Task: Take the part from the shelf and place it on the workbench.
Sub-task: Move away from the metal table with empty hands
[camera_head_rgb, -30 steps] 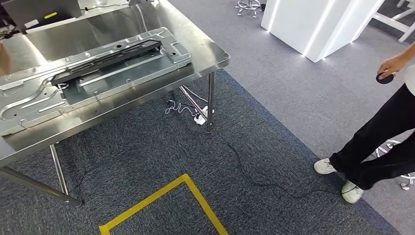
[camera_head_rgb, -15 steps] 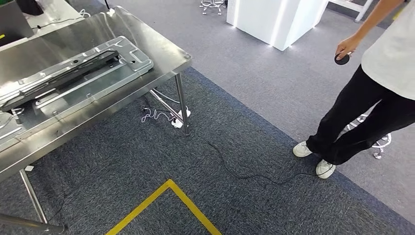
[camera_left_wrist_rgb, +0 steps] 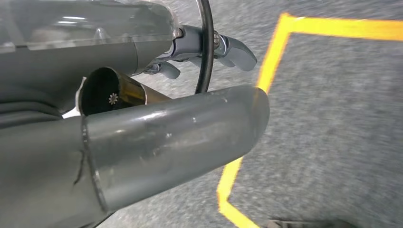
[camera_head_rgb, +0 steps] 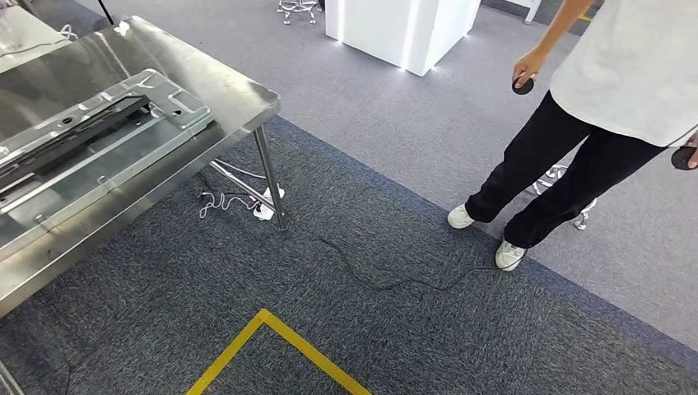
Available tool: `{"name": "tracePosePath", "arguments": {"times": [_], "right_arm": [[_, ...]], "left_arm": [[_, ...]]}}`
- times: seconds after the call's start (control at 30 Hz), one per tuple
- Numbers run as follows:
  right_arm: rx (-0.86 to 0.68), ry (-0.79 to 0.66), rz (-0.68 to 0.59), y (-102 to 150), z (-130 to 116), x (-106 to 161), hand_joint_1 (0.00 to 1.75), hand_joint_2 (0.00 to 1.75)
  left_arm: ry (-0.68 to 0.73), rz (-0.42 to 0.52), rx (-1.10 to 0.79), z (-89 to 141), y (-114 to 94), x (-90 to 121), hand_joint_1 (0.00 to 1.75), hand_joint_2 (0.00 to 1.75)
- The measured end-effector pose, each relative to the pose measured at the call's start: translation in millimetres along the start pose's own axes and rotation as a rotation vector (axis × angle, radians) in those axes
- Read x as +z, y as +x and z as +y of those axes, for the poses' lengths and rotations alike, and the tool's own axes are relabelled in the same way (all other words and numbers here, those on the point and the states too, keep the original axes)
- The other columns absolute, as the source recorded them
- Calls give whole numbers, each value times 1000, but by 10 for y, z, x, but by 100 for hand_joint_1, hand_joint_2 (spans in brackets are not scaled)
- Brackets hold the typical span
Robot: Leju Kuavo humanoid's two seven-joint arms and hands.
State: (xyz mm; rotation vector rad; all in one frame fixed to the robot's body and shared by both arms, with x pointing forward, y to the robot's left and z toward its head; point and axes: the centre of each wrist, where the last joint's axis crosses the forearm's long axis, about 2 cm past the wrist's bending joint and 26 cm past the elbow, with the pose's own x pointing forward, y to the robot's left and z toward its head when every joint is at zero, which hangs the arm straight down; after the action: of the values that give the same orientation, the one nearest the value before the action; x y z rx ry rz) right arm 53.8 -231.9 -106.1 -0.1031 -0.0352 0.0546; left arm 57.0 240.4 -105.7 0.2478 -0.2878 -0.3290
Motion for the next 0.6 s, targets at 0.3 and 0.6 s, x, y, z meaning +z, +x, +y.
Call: {"name": "tracePosePath", "arguments": {"times": [0.3,0.6], "right_arm": [[29,-4,-9,-1,-83,-18,0,0],[49,-15,-29,7,-127,-25,0,0]], "left_arm": [[-10,16,20,-56,69,15,0,0],[5,13,60,-96,35,34,0,0]]}}
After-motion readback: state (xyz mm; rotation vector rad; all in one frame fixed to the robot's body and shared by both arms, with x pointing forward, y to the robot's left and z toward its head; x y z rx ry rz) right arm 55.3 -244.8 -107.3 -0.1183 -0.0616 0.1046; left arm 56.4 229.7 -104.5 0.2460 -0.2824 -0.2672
